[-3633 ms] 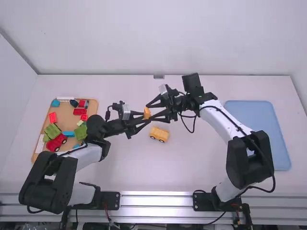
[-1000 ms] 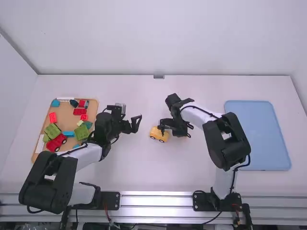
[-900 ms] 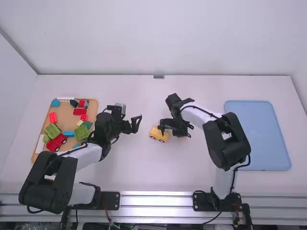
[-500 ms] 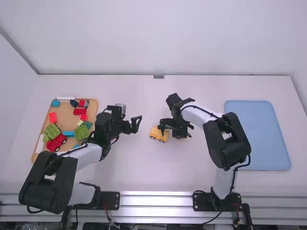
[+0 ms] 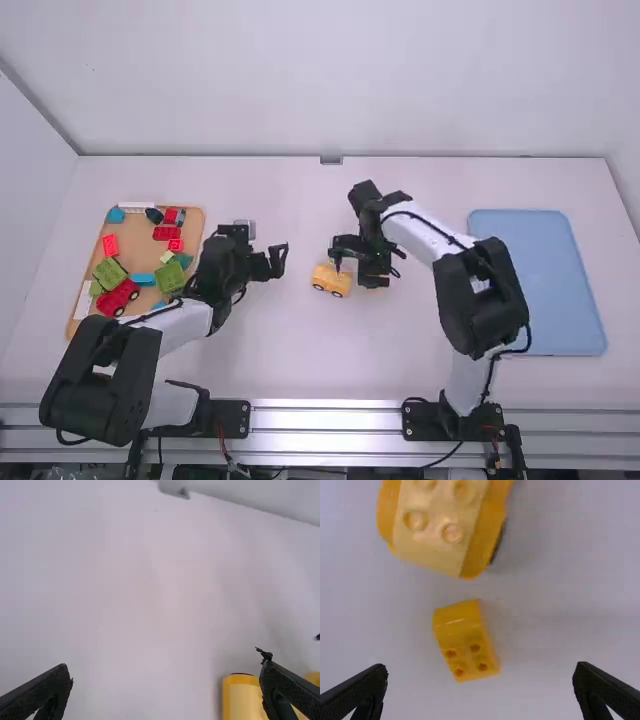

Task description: Assemble lego blocks to make yellow taxi

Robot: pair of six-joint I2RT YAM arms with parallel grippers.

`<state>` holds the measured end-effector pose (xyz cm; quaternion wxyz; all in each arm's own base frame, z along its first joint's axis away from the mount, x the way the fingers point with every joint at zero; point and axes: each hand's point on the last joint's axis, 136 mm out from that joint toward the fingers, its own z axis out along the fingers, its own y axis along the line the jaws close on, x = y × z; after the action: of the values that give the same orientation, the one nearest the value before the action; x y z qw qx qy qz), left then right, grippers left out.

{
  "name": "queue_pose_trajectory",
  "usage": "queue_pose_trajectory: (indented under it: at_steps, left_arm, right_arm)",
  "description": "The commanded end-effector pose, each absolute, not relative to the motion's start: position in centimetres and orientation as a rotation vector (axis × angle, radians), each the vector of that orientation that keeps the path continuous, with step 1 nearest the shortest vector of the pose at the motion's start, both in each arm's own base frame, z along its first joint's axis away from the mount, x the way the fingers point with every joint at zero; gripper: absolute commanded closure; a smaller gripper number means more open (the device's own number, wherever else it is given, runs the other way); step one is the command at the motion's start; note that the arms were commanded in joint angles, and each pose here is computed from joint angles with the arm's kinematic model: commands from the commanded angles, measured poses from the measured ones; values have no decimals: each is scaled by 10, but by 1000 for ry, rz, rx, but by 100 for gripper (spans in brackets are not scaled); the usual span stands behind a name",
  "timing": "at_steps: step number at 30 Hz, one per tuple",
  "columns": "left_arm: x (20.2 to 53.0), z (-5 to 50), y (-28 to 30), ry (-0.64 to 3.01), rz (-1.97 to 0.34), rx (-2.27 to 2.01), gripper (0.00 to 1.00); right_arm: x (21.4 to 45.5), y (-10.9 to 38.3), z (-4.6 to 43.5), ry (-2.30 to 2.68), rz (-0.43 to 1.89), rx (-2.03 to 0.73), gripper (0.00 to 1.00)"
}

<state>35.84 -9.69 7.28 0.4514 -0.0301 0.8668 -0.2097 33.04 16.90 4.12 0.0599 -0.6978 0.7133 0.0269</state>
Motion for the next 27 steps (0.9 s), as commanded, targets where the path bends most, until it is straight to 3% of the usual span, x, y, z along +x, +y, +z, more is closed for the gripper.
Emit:
queue_pose_trajectory:
  at_steps: [1, 6, 13, 18, 22, 27]
  left_arm:
    - [364, 73, -87, 2142, -468, -131, 1]
    - [343, 87, -140, 2026, -584, 487, 1]
    - [269, 106, -198, 1524, -818, 1305, 1]
    - [271, 101, -203, 1398, -807, 1446, 1]
    - [273, 104, -213, 1297, -947, 1466, 1]
    - [295, 86, -225, 1287, -1012, 1486, 1]
  right_arm:
    - [344, 185, 94, 2005, 263, -1953, 1]
    - [338, 191, 122, 1845, 686, -1737, 1]
    - [354, 180, 129, 1654, 811, -1541, 2]
    - [353, 174, 122, 1703, 900, -1411, 2]
    - [346, 175, 109, 1714, 936, -1374, 1]
    - [327, 182, 82, 1654, 929, -1410, 1]
